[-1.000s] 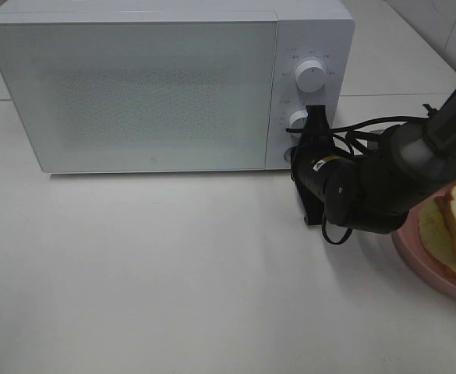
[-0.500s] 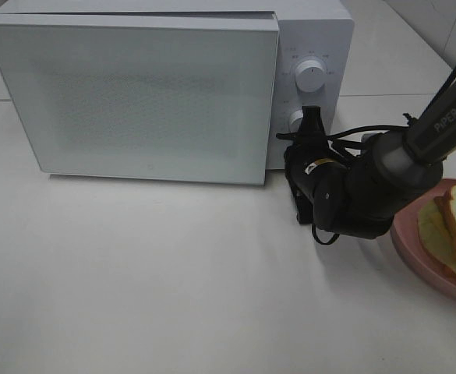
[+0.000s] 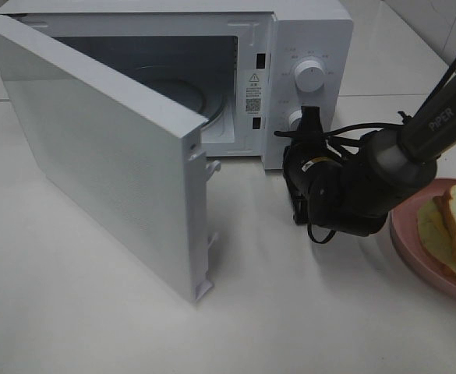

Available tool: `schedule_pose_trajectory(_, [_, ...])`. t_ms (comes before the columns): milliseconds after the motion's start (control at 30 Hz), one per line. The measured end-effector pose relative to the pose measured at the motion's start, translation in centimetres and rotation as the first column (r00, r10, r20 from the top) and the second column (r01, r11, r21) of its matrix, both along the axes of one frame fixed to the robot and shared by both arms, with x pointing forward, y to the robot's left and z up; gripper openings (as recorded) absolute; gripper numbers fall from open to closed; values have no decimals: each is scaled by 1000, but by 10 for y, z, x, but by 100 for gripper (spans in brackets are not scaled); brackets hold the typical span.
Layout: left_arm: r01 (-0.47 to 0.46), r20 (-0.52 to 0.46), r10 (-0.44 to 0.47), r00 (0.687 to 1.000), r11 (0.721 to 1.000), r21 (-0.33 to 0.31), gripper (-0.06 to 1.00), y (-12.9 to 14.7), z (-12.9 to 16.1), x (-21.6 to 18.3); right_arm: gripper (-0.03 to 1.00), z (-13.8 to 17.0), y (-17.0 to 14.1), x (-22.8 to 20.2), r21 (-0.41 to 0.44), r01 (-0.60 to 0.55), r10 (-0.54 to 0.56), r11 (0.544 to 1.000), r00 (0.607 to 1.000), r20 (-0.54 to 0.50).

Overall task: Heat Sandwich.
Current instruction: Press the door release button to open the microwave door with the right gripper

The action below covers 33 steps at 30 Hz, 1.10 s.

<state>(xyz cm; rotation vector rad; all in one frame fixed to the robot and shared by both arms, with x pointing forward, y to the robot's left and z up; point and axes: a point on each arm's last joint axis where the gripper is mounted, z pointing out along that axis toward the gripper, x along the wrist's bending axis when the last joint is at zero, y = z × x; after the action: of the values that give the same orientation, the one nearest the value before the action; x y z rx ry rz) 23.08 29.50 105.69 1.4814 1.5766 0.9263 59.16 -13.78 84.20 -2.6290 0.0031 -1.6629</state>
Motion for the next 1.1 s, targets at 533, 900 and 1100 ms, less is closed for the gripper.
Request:
schedule_pose_trajectory(533, [0,0,0,1000,1000,0,95,0,0,0,1,7,-2,0,25,-13,15,1000,998,-62])
schedule_pose_trajectory(900, [0,0,0,1000,1000,0,95,0,0,0,1,20,-10,-7,4,-75,76,997,994,-78])
schedule_pose_trajectory(1100, [0,0,0,1000,1000,0,95,0,0,0,1,25,-13,-15,-9,-104,103,995,991,-81])
